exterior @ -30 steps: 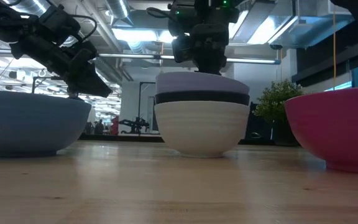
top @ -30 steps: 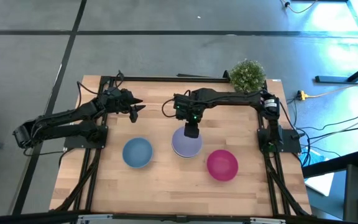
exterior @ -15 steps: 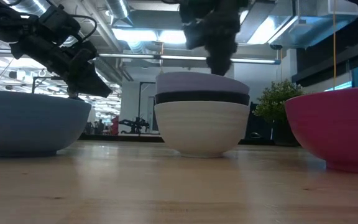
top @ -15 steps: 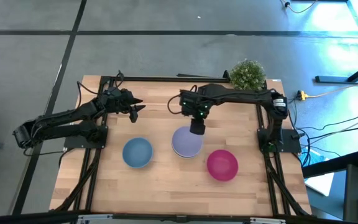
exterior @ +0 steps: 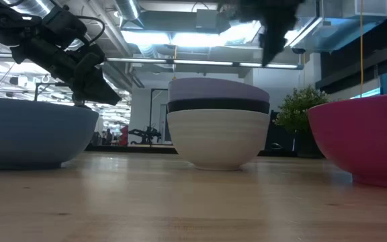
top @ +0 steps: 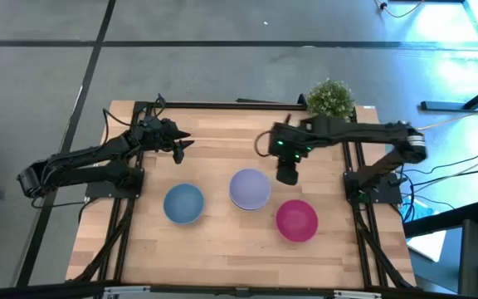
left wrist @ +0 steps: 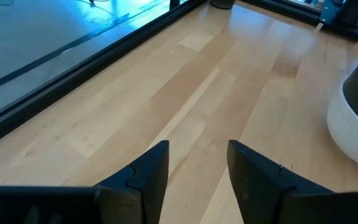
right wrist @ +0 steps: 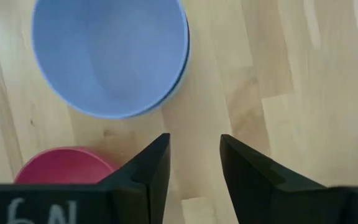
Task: Nest bowls inside each other
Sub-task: Stack the pink bowl on top of the purple bowl, then stack the blue bowl on top of the pink bowl
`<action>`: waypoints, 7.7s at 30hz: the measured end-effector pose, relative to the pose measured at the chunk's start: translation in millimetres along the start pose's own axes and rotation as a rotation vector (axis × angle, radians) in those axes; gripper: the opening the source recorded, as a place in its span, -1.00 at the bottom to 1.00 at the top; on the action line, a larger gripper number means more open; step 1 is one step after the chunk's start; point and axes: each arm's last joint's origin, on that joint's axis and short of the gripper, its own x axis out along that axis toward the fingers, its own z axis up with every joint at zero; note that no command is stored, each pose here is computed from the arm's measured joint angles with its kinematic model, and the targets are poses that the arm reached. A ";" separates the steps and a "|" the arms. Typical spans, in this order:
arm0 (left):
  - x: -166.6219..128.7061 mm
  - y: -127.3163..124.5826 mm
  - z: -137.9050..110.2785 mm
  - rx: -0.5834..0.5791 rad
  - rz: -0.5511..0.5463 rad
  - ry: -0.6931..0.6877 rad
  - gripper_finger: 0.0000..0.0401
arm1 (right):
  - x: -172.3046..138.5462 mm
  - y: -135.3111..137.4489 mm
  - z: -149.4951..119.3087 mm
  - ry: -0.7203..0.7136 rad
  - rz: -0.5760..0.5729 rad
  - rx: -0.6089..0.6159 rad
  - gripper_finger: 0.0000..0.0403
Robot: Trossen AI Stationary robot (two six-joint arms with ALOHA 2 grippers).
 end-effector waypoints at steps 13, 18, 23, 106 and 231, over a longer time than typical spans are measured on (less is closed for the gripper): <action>0.0 0.0 0.0 -0.002 0.000 0.000 -0.21 | 35.9 22.4 -95.0 0.026 0.133 0.046 -0.30; 0.0 0.0 0.0 -0.001 0.000 0.000 -0.21 | 49.2 31.0 -115.2 0.038 0.162 0.076 -0.30; 0.0 0.0 0.0 -0.001 0.000 0.000 -0.21 | 54.6 38.2 -124.1 0.058 0.154 0.078 -0.30; 0.0 0.0 0.1 -0.001 0.000 -0.001 -0.21 | 37.5 9.9 60.5 0.080 0.089 -0.199 -0.96; 0.0 1.6 0.0 -0.002 0.055 -0.004 -0.21 | 41.6 -4.3 147.0 -0.114 0.031 -0.318 -0.60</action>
